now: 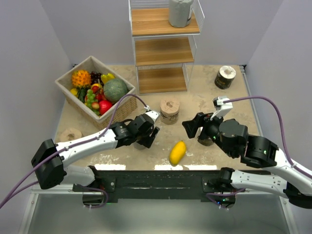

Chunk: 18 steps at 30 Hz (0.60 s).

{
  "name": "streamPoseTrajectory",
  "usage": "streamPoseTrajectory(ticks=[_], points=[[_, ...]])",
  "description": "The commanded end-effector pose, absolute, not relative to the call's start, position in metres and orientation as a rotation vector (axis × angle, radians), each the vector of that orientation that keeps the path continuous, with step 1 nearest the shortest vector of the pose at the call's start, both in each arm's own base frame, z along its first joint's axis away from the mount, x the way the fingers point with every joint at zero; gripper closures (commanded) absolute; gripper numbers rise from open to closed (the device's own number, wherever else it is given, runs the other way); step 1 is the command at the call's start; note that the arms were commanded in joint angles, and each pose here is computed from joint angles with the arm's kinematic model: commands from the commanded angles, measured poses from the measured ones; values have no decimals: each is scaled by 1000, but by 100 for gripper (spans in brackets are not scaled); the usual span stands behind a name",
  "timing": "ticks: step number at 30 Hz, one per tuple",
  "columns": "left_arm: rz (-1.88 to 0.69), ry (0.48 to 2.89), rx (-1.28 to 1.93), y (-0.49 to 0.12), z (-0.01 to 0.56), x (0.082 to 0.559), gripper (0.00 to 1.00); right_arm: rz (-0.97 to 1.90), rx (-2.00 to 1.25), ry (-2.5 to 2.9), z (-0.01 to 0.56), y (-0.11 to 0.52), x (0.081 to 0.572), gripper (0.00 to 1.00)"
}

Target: Place and organize the paper towels onto the shelf

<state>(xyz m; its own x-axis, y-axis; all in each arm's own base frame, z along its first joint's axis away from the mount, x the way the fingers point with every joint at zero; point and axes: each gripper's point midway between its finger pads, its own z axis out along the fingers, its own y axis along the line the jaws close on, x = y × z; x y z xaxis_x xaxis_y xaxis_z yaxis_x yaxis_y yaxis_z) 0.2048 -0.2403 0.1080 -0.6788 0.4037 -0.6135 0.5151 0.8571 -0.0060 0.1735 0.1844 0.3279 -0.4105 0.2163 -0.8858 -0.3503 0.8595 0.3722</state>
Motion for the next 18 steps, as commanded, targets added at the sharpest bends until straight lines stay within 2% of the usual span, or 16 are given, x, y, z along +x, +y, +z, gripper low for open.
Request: streamPoseTrajectory(ticks=[1,8,16,18], points=[[-254,2374,636,-247,109,210,28,618,-71,1870,335,181,176,26],[-210,2360,643,-242,104,214,41,629,-67,1860,337,177,175,26],[-179,2369,658,-238,97,213,41,646,-63,1853,338,177,173,25],[-174,2366,656,-237,98,214,46,649,-64,1854,338,177,173,25]])
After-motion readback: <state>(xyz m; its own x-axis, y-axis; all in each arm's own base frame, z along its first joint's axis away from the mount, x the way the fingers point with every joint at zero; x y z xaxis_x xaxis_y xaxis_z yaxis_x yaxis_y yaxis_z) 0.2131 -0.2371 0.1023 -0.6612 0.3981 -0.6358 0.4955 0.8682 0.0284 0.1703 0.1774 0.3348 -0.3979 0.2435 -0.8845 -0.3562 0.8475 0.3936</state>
